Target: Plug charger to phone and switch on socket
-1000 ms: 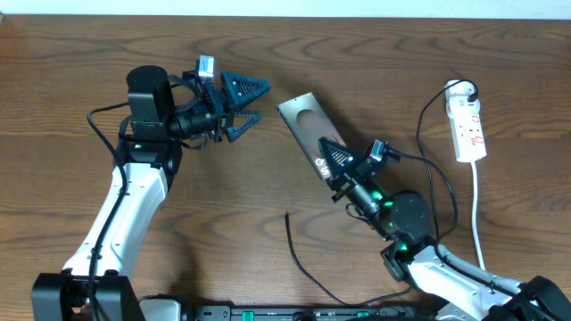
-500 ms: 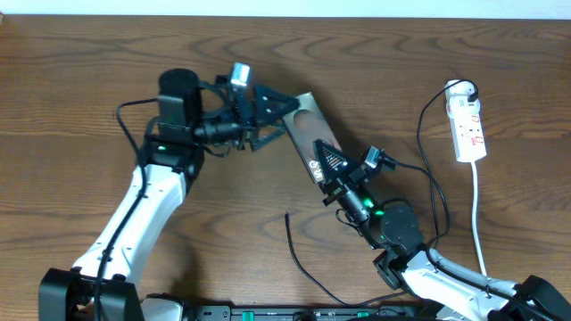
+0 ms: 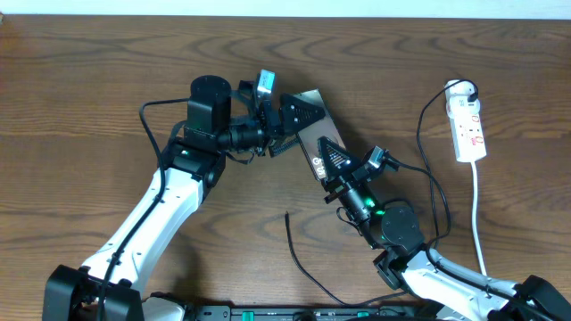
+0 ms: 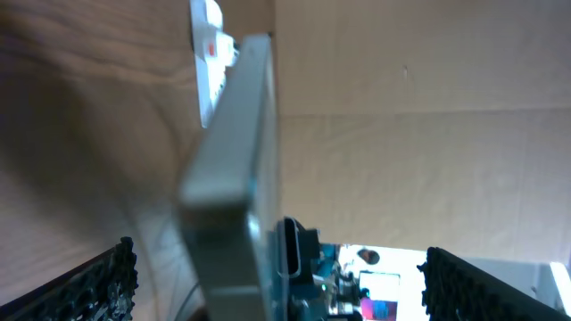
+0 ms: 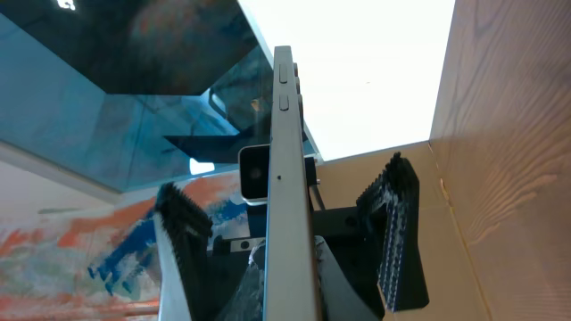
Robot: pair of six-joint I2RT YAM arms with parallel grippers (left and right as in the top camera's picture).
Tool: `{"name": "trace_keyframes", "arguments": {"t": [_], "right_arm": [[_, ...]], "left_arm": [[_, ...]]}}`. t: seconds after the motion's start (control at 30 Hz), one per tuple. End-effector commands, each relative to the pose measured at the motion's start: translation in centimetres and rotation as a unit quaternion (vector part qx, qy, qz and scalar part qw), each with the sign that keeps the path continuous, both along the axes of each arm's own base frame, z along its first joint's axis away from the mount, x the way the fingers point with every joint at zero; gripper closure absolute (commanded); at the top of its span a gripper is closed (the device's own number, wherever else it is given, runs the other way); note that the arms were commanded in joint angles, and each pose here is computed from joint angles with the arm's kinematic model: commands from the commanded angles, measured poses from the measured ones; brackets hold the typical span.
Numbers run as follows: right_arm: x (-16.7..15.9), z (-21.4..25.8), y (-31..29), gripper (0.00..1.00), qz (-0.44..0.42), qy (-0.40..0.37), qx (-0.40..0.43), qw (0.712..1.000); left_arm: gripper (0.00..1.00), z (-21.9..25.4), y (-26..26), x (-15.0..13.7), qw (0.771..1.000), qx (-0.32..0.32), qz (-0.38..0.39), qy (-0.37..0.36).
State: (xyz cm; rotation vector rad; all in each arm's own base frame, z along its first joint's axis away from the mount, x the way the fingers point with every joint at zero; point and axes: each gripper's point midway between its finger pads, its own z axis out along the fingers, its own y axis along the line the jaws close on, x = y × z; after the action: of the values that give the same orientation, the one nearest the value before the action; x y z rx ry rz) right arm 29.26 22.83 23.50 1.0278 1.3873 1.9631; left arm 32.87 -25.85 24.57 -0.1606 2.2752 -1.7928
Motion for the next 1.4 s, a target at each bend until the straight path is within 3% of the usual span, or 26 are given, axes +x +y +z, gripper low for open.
{"name": "trace_keyframes", "arguments": {"t": [0.0, 0.33, 0.77, 1.03, 1.37], "right_arm": [[0.1, 1.6, -0.2, 0.99, -0.013, -0.020, 0.012, 1.000], [-0.4, 1.6, 0.4, 0.99, 0.006, 0.006, 0.050, 0.999], [-1.1, 1.4, 1.2, 0.99, 0.017, 0.015, 0.058, 0.998], [-1.2, 1.4, 1.4, 0.99, 0.019, 0.016, 0.057, 0.998], [-1.2, 1.4, 1.4, 0.99, 0.019, 0.015, 0.057, 0.998]], "left_arm": [[0.02, -0.4, 0.5, 1.4, 0.999, 0.013, 0.041, -0.004], [0.02, 0.7, 0.7, 2.8, 0.997, 0.000, 0.074, -0.023], [0.01, 0.3, -0.6, 2.5, 0.997, 0.004, 0.071, -0.018], [0.21, 0.4, -0.8, 2.4, 0.997, 0.002, 0.070, -0.020], [0.54, 0.4, -0.8, 2.4, 0.997, 0.002, 0.070, -0.020]]}}
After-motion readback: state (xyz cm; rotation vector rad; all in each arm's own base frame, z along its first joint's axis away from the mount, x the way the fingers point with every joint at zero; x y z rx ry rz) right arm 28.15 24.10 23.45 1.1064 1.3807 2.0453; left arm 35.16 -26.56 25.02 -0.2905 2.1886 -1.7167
